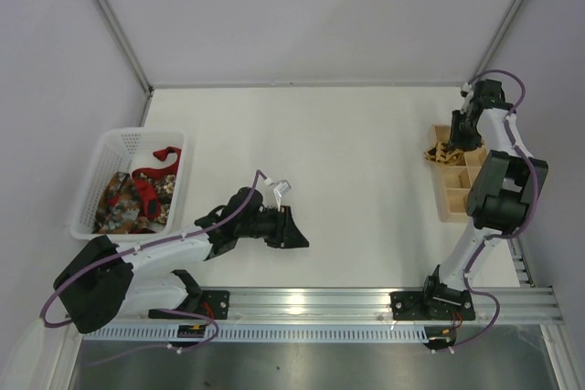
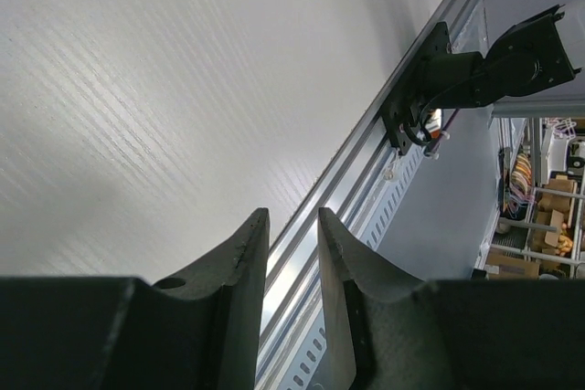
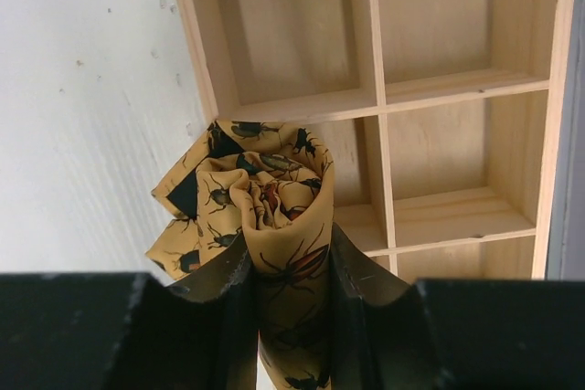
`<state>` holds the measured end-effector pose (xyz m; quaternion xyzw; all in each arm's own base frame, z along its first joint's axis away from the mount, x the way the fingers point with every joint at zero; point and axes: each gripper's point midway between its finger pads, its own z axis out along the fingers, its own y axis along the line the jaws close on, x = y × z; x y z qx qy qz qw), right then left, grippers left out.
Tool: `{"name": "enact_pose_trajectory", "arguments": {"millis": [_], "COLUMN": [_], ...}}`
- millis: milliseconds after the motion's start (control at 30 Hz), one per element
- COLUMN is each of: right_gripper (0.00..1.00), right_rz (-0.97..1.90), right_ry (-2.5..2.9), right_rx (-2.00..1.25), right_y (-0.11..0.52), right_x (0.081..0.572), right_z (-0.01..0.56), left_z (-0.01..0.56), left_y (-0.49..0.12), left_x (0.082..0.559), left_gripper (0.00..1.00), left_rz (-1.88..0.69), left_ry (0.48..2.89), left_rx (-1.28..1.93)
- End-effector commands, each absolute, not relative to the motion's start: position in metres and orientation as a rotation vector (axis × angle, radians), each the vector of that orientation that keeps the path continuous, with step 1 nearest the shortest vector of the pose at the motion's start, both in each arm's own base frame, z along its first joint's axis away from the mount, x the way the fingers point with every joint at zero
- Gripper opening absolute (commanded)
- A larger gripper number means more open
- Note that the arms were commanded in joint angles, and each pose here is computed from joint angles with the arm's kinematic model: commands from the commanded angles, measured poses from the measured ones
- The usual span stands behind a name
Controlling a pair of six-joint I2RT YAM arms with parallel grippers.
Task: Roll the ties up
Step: Place the rolled tie into the container
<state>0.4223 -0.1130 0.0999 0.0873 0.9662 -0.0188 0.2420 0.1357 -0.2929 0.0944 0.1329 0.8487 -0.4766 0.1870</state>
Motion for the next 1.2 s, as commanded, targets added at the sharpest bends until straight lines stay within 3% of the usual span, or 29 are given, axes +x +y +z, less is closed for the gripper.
{"name": "enact_pose_trajectory", "arguments": {"millis": [0, 700, 933, 1067, 1100, 1167], "right_gripper": [0.0, 0.0, 0.01, 0.23, 0.34, 0.43], "right_rz": [-0.232, -0.573, -0.468, -0.307, -0.301, -0.265], "right_ry": [2.672, 2.752, 2.795, 2.778, 2.744, 2.721], "right_rx": [0.211, 0.178, 0.193, 0.319, 0.326, 0.333], "right_y": [-0.138, -0.162, -0.149, -0.141, -0.142, -0.139], "right_x": [0.426, 0.436, 0.441, 0.44, 0.443, 0.447], "right_z": [0.079, 0.015, -0.004, -0.002, 0.008, 0.016], "left_z": [0.112, 0.1, 0.099, 0.1, 0.099, 0.1], "left_y": [-0.301, -0.299, -0.299, -0.3, -0.299, -0.299], "left_x": [0.145, 0.146, 0.147, 0.147, 0.147, 0.147], "left_gripper": [0.34, 0.34, 0.34, 0.34, 0.34, 0.35], "left_rz": [-1.366, -1.358, -1.361, -1.364, -1.363, -1.362], "left_ry": [2.316, 2.352, 2.358, 2.354, 2.355, 2.356], "left_rx": [0.422, 0.412, 0.41, 0.409, 0.409, 0.406]}}
